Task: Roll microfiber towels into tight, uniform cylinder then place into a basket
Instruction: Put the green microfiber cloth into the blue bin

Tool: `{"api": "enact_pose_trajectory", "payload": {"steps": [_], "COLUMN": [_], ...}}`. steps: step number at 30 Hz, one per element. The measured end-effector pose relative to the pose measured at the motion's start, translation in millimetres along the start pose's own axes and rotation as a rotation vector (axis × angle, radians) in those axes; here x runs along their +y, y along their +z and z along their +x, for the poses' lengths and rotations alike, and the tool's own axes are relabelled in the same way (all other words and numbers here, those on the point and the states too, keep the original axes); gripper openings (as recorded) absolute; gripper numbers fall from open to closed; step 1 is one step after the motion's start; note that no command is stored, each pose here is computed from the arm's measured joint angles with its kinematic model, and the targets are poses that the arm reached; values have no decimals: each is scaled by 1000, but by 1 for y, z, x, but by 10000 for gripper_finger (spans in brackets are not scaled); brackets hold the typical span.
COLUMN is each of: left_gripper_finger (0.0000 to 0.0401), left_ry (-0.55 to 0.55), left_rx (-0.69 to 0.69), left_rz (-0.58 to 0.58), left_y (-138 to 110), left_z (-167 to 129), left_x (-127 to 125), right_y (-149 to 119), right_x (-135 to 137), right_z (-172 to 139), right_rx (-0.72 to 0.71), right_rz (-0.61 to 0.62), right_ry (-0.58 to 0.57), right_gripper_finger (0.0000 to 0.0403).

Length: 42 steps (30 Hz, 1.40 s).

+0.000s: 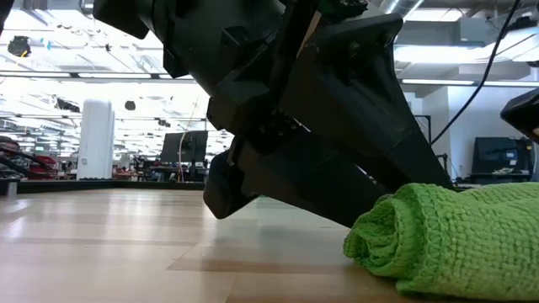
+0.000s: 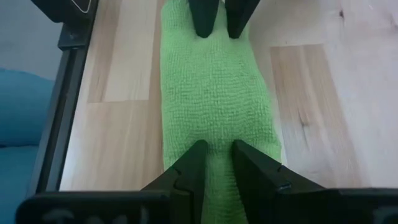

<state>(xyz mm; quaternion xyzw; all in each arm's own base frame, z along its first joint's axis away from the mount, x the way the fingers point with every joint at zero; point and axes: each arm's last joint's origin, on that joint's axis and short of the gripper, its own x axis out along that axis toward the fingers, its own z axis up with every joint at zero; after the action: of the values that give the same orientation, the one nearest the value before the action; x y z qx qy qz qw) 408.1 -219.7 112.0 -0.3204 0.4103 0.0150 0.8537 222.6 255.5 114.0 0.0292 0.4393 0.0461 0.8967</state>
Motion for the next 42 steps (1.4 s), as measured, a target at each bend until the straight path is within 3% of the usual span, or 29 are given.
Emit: {"api": "enact_pose_trajectory", "payload": {"steps": [7,16,26,30,37,42], "left_gripper_finger": [98,102,190,212,211,208], "left_ry": [-12,-18,-13,-82,-114,-94], "left_rx": [15,15,-11,37,-30,-163], "left_rz": [2,118,166,162,192,218], "left_y": [0,3,8,20,38,42], "left_z": [0,0,0,-3,-31,-52], "left_x": [-1,-1,0,3,-11,-28], "right_y": [-2,-3,-2,-3,-3,-3], "right_x": [-1,-2,-4,-4,-5,-5], "right_z": [0,1,2,2,2,2], "right_rx": [25,44,51,51,52,52], "right_rz": [-2,-59,-55,-53,-51,-50], "right_ry": [0,-8,-6,-6,-6,-7], "right_gripper_finger": [107,107,107,107,107,107]}}
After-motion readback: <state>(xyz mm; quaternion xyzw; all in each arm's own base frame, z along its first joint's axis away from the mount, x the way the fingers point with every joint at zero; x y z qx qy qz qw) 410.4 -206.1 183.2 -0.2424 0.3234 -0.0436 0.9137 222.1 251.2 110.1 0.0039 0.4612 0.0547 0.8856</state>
